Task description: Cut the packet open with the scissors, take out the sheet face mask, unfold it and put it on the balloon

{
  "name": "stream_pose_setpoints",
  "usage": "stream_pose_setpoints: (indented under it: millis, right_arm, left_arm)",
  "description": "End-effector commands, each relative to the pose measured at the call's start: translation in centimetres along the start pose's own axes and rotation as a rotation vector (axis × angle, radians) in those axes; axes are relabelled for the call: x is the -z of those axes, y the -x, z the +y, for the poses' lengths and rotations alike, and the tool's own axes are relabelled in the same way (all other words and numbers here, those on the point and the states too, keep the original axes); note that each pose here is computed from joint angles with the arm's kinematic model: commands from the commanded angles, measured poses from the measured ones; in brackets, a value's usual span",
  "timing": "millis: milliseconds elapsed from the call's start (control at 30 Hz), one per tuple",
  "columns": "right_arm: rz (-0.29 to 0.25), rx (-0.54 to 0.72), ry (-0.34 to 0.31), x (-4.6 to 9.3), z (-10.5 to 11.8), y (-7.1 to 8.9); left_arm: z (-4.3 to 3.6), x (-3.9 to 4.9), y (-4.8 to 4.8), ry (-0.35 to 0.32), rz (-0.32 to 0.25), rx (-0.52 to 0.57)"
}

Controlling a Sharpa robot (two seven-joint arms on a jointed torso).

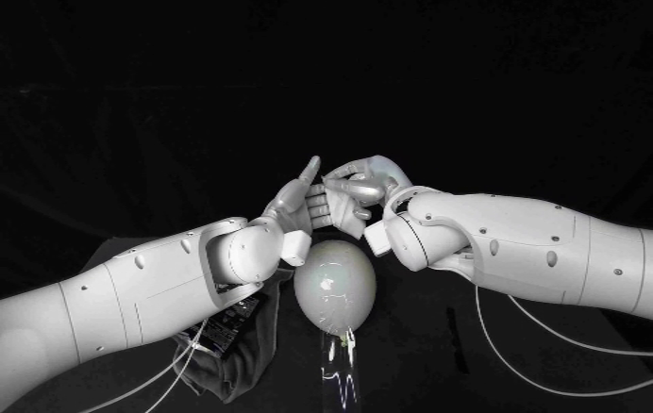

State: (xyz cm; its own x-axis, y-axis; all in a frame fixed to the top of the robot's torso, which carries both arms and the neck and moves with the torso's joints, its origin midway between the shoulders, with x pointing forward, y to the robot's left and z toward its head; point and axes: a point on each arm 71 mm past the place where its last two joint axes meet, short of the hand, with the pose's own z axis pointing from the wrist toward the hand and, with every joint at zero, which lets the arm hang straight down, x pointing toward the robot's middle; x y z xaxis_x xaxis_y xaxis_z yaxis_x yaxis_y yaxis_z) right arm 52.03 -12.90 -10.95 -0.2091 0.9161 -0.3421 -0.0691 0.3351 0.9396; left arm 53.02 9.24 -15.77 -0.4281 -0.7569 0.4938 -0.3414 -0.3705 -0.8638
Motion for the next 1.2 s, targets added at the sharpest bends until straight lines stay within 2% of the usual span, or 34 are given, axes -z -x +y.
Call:
stream_pose_setpoints:
  millis: [33, 367, 667, 867, 1200]
  right_arm:
    - [0.044, -0.001, -0.017, -0.1, -0.1, -0.3]
    - [0.095, 0.013, -0.012, 0.1, -0.1, -0.8]
    - [0.08, 0.029, 0.025, 0.2, -0.1, -0.2]
    - [0.071, 0.068, 0.079, 0.4, 0.0, 0.7]
    - [0.088, 0.232, 0.203, 1.1, 0.3, 1.9]
  left_arm:
    - [-0.19, -0.02, -0.42, -0.018, 0.043, 0.045]
    - [-0.2, -0.1, -0.35, -0.019, 0.038, 0.053]
    - [-0.36, -0.25, 0.24, -0.024, 0.008, 0.053]
    - [-0.46, -0.33, 0.58, -0.026, -0.005, 0.054]
    - [-0.39, -0.39, 1.0, -0.026, -0.017, 0.06]
